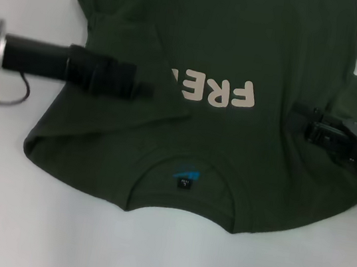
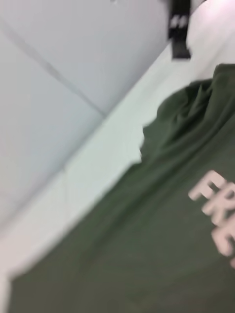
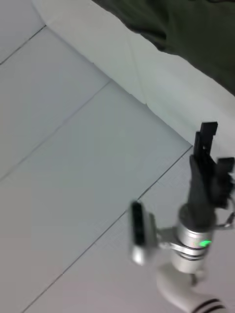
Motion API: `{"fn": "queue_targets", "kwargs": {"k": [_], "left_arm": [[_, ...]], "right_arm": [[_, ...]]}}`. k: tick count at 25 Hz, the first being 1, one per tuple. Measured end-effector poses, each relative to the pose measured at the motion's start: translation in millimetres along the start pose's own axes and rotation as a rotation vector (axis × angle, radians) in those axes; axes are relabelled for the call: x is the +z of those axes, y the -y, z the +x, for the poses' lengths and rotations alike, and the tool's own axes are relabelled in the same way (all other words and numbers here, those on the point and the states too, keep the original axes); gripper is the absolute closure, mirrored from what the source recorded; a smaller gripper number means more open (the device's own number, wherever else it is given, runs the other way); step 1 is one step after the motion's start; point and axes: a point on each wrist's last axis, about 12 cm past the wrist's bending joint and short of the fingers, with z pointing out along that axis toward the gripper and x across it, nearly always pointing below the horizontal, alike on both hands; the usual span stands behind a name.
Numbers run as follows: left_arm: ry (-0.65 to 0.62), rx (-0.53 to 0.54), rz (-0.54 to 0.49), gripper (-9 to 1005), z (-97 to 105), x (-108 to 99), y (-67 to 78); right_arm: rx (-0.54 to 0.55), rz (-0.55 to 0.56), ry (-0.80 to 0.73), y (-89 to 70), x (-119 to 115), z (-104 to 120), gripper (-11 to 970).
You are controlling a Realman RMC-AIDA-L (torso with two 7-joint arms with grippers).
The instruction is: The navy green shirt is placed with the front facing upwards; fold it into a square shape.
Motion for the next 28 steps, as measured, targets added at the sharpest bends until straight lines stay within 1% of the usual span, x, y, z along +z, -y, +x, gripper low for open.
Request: {"fn": "queue_targets", "kwargs": {"k": [1, 4, 5, 7, 12, 15, 16, 19, 22, 25, 28], "left_arm": [[0.031, 0.081, 0.010, 201, 12, -1, 2.7], [0.088, 0.221, 0.007, 204, 38, -3, 7.7], [0.105, 0.251, 0.004, 205, 44, -5, 9.2], [0.122, 0.258, 0.011, 206, 50, -7, 11.7], [0.134, 0.231, 0.087, 209, 56, -15, 21.2], [0.131, 0.233, 0.124, 211, 57, -19, 25.3], [0.127, 0.232, 0.135, 212, 58, -20, 26.3], [0.119, 0.220, 0.166, 212, 61, -22, 29.5], [0.126, 0.210, 0.176, 212, 65, -22, 31.8], [0.127, 0.210, 0.186, 212, 65, -21, 33.2], [0.126, 0.212, 0.197, 212, 64, -21, 34.2]], "right_arm": [[0.007, -0.001, 0.001, -0.2, 0, 0, 89], [0.034, 0.009, -0.006, 0.2, -3, -3, 89], [0.050, 0.021, -0.014, 0.6, -7, -5, 89], [0.099, 0.059, -0.044, 2.3, -16, -9, 89], [0.339, 0.242, -0.199, 10.4, -56, -26, 89], [0.447, 0.333, -0.220, 12.8, -83, -41, 89], [0.471, 0.347, -0.213, 12.4, -90, -46, 101], [0.503, 0.381, -0.196, 8.0, -108, -59, 136], [0.513, 0.430, -0.211, 4.1, -121, -67, 159], [0.542, 0.494, -0.245, 3.4, -128, -73, 158], [0.569, 0.535, -0.271, 5.2, -128, -76, 158]]}}
